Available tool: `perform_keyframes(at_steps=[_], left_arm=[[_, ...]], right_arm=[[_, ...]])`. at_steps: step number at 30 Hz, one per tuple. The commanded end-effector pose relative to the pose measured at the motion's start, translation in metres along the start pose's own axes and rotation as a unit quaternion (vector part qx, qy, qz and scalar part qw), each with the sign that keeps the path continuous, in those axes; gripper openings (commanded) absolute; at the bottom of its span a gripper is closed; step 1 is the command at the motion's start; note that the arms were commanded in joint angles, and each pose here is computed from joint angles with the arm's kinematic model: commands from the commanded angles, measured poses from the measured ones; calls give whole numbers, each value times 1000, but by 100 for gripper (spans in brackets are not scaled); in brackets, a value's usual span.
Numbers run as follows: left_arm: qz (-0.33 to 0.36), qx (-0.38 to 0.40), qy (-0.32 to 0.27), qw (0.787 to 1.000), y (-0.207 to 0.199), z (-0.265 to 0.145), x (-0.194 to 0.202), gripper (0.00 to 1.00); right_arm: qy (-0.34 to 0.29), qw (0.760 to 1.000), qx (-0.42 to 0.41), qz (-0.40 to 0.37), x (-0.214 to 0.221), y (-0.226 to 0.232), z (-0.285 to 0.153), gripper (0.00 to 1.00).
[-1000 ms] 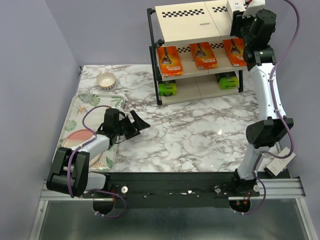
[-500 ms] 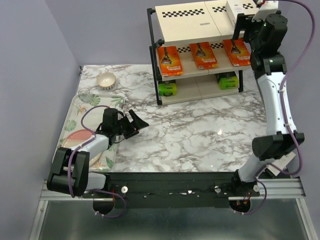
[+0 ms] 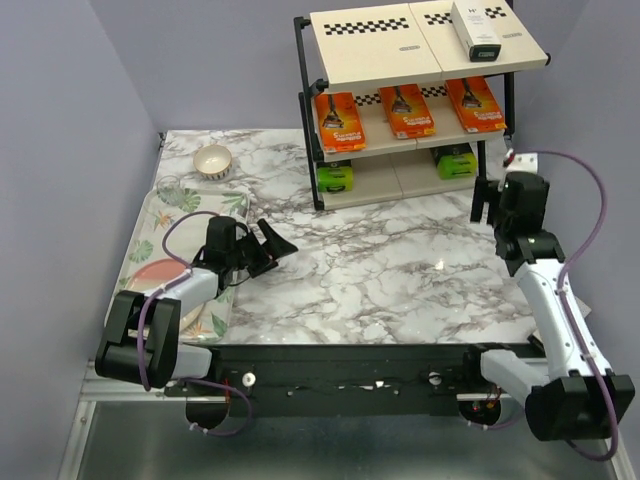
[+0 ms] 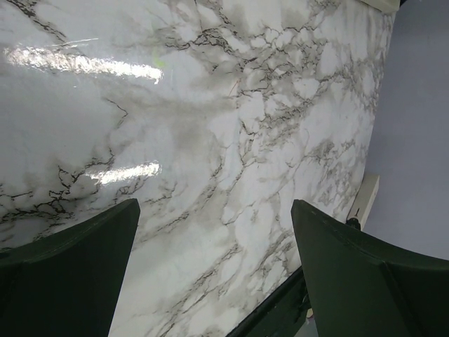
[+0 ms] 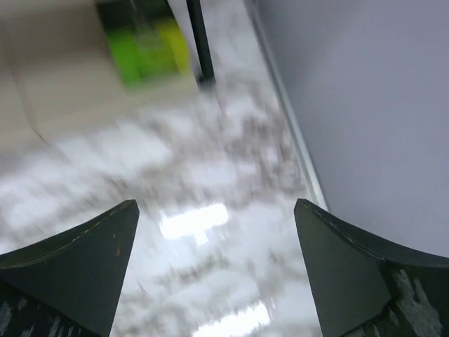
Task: Place and organize the shaving razors onto the shelf
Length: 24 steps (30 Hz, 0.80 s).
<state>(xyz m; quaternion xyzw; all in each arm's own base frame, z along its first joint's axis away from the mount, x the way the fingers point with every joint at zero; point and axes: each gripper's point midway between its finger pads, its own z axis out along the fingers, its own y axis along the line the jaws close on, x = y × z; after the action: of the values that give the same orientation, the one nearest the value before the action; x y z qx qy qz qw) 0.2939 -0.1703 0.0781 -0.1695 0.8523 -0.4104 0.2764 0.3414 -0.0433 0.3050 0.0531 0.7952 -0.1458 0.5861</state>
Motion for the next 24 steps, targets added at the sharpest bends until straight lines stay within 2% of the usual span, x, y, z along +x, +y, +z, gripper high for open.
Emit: perform_keyframes(at_steps=[1, 3, 8, 11, 16, 18, 24], left_arm=[[-10, -14, -5, 1000, 3, 0, -5, 98], [-12, -17, -3, 1000, 4, 0, -4, 98], [-18, -23, 0, 1000, 9, 2, -1, 98], [-16, -24, 0, 1000, 8, 4, -4, 98], [-14, -26, -11, 1000, 8, 4, -10, 98], [-15, -28, -13, 999, 10, 4, -11, 98], [-25, -40, -7, 999, 19, 5, -7, 98]], right_arm=[[257, 958, 109, -63, 172, -61, -16, 100], [291, 944, 153, -30, 189, -96, -19, 96], [387, 906, 167, -50, 227, -129, -17, 96], [443, 875, 179, -83, 253, -148, -33, 99], [534, 820, 194, -66, 300, -176, -80, 100], [552, 808, 201, -52, 314, -183, -90, 100], [579, 798, 166, -11, 345, -178, -85, 100]])
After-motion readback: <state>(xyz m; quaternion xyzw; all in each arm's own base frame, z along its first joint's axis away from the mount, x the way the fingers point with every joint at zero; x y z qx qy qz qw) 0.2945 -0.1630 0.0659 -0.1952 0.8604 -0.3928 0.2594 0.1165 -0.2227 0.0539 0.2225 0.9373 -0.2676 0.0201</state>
